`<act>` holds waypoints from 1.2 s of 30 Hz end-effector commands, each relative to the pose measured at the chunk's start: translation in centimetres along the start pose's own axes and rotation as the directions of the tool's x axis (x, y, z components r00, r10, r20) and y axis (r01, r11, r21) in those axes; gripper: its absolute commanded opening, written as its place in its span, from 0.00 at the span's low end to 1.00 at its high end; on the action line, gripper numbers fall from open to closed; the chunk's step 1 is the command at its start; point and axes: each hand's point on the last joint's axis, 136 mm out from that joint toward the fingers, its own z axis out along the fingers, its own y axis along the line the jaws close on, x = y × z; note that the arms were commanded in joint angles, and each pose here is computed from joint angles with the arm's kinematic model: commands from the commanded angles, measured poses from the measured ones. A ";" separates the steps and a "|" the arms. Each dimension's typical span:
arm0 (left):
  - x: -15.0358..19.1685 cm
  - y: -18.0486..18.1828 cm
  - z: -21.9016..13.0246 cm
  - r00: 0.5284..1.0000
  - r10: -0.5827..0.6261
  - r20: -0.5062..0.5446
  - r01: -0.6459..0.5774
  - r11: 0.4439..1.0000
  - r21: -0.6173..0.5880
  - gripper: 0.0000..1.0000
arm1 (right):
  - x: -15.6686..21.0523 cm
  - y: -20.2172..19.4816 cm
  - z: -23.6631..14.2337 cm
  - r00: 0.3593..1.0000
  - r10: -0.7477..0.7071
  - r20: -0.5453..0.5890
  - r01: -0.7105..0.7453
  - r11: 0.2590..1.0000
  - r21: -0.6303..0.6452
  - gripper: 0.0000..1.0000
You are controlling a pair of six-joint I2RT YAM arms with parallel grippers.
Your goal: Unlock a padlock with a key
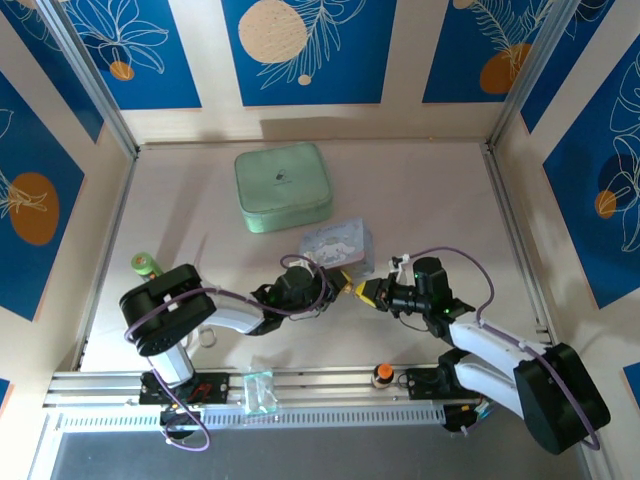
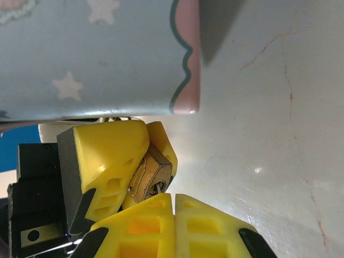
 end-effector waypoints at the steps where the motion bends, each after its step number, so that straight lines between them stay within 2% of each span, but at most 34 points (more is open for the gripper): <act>1: 4.7 -5.7 0.3 0.985 -0.011 -0.173 0.047 0.978 0.205 0.00 | 0.5 3.9 0.9 0.999 -0.049 0.009 0.049 0.994 -0.092 0.00; 7: 4.7 -5.6 0.4 0.986 -0.017 -0.169 0.052 0.976 0.211 0.00 | 0.8 3.5 1.0 0.997 0.074 0.007 -0.073 0.992 -0.107 0.00; 12: 5.6 -7.2 0.4 0.979 -0.009 -0.206 0.064 0.964 0.260 0.00 | 0.3 3.0 1.1 0.990 0.141 -0.019 -0.142 0.984 -0.111 0.00; 16: 5.6 -7.0 -0.1 0.978 0.002 -0.207 0.049 0.969 0.244 0.00 | -0.8 2.7 0.7 0.993 0.107 -0.056 -0.113 0.987 -0.117 0.00; 20: 5.5 -6.6 -0.4 0.979 0.043 -0.198 0.001 0.976 0.220 0.00 | -0.3 2.1 1.0 0.995 0.040 -0.091 -0.045 0.998 -0.051 0.00; 24: 5.0 -4.1 0.4 0.977 0.096 -0.189 -0.073 0.989 0.126 0.00 | 0.5 0.8 1.1 0.997 0.027 -0.077 -0.027 1.000 -0.004 0.00; 28: 4.9 -2.5 1.0 0.977 0.103 -0.186 -0.086 0.991 0.100 0.10 | 1.5 -1.1 1.2 0.996 0.056 -0.069 -0.052 0.997 0.059 0.00; 36: 4.4 -0.4 1.4 0.971 0.176 -0.162 -0.177 0.984 0.006 0.20 | 2.4 -3.9 0.9 0.992 0.127 -0.001 -0.126 0.984 0.124 0.00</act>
